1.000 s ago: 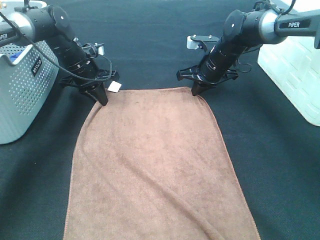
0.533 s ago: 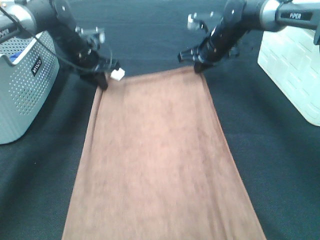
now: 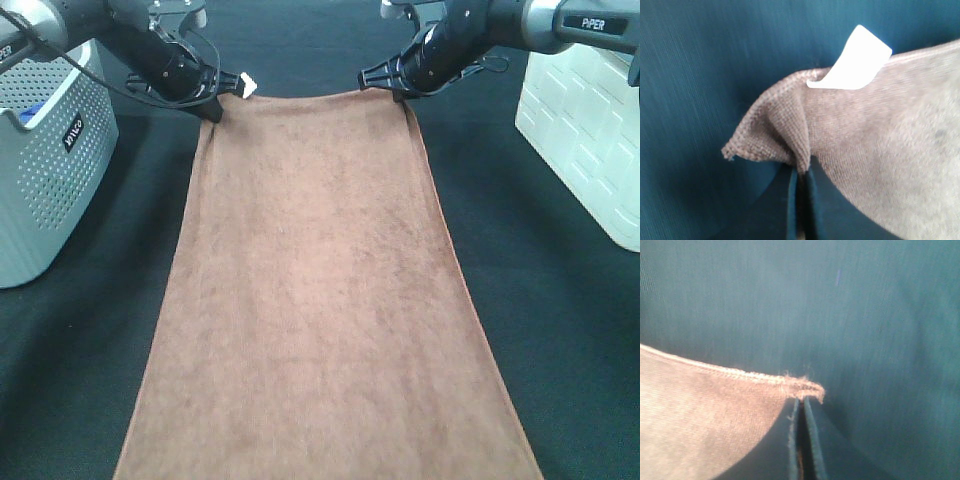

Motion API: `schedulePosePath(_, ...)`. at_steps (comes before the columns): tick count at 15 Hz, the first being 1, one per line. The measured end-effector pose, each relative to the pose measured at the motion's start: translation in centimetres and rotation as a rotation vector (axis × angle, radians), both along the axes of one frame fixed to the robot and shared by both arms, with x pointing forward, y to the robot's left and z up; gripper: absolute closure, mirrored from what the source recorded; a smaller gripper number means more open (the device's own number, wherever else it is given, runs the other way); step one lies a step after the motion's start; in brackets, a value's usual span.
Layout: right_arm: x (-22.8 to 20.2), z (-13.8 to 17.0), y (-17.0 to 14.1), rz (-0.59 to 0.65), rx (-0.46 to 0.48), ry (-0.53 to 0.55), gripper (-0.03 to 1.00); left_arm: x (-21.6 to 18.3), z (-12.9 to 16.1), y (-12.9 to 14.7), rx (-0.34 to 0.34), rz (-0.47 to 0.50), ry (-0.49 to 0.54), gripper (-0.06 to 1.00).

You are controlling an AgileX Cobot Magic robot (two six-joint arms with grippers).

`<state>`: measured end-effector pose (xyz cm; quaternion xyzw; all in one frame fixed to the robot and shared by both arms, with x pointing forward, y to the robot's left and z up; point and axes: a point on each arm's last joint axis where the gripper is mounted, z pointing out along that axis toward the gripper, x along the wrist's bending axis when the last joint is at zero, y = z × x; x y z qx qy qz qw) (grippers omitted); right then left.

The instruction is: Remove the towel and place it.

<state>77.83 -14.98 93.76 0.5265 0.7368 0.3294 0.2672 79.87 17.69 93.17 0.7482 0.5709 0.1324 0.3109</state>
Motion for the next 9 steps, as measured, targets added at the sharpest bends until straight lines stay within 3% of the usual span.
schedulePosePath(5,0.6,0.3,0.2,-0.005,0.034,-0.096,0.96,0.7,-0.5,-1.3,0.016,-0.023,-0.113,0.93)
schedulePosePath(9,1.3,-2.5,-1.3,-0.040,0.034,-0.061,0.96,1.2,-1.7,-2.4,0.027,-0.023,-0.194,0.93)
